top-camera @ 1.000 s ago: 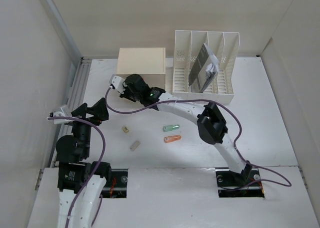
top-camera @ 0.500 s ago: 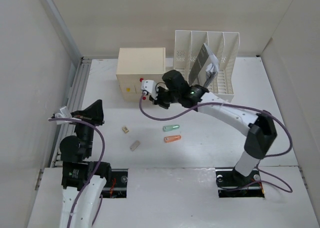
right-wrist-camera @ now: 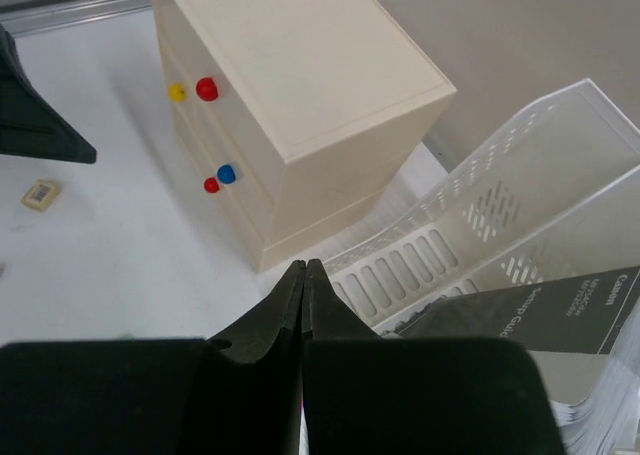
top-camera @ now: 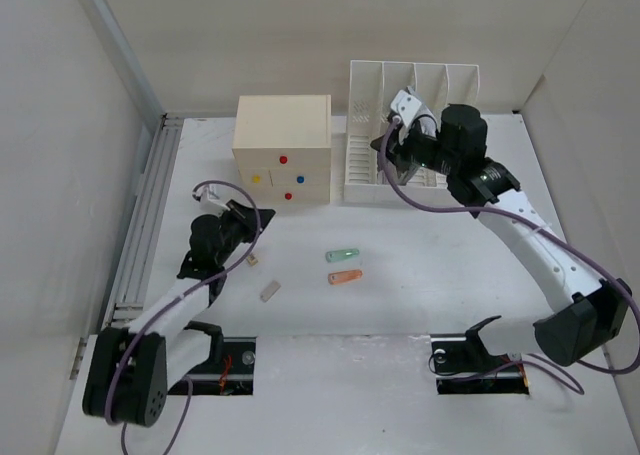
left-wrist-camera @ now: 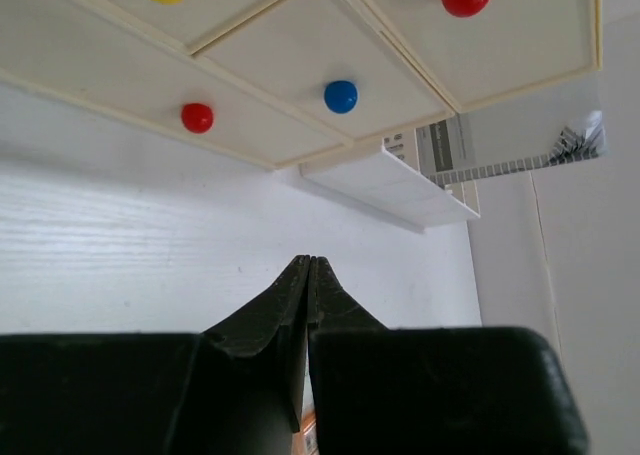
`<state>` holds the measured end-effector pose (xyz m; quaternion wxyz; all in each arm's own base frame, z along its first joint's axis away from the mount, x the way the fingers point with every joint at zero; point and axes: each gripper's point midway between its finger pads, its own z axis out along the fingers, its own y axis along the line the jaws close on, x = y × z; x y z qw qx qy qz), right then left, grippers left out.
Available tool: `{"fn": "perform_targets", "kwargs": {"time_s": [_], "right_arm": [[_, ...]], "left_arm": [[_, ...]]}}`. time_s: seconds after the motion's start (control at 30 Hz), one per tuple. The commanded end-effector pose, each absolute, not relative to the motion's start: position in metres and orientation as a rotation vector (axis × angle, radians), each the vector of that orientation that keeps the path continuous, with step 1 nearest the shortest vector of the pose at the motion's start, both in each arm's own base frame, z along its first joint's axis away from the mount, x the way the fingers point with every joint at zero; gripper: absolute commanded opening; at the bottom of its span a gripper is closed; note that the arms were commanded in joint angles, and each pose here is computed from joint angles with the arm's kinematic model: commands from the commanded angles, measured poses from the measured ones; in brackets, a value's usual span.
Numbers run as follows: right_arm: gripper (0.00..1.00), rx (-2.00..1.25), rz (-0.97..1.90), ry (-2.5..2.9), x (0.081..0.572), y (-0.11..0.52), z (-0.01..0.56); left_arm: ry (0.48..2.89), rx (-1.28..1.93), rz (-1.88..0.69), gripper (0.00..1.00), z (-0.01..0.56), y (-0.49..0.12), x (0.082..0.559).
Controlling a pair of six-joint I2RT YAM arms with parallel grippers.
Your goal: Organize the desk
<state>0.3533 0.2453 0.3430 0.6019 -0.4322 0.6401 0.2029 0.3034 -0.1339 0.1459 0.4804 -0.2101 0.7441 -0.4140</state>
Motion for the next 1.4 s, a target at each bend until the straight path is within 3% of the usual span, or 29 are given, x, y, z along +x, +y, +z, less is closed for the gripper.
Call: {"fn": "perform_targets", "kwargs": {"time_s": [0.0, 0.17, 0.2, 0.23, 0.4, 1.27, 1.37], "right_arm": [[0.00, -0.971, 0.577, 1.427, 0.347, 0.250, 0.364], [0.00, -0.953, 0.589, 1.419, 0.349, 0.243, 0.367], [0.00, -0.953, 0.589, 1.419, 0.349, 0.243, 0.367], [0.00, -0.946, 0.598, 1.434, 0.350, 0.240, 0.363], [0.00, -0.944, 0.598, 1.423, 0.349, 0.237, 0.365], [0.00, -0.921, 0.629, 1.410, 0.339, 0.229, 0.365], [0.00, -0.921, 0.629, 1.410, 0.340, 0.229, 0.363]], "left_arm": [[1.605, -0.340, -1.133, 0.01, 0.213, -0.155, 0.326], [1.623, -0.441, -1.206, 0.18, 0.189, -0.165, 0.351], [1.626, -0.451, -1.228, 0.28, 0.186, -0.169, 0.352], [1.621, -0.474, -1.250, 0.31, 0.185, -0.171, 0.356], [1.647, -0.490, -1.259, 0.41, 0.174, -0.189, 0.372], [1.700, -0.557, -1.198, 0.33, 0.164, -0.217, 0.421], [1.710, -0.562, -1.192, 0.21, 0.163, -0.220, 0.421]]}}
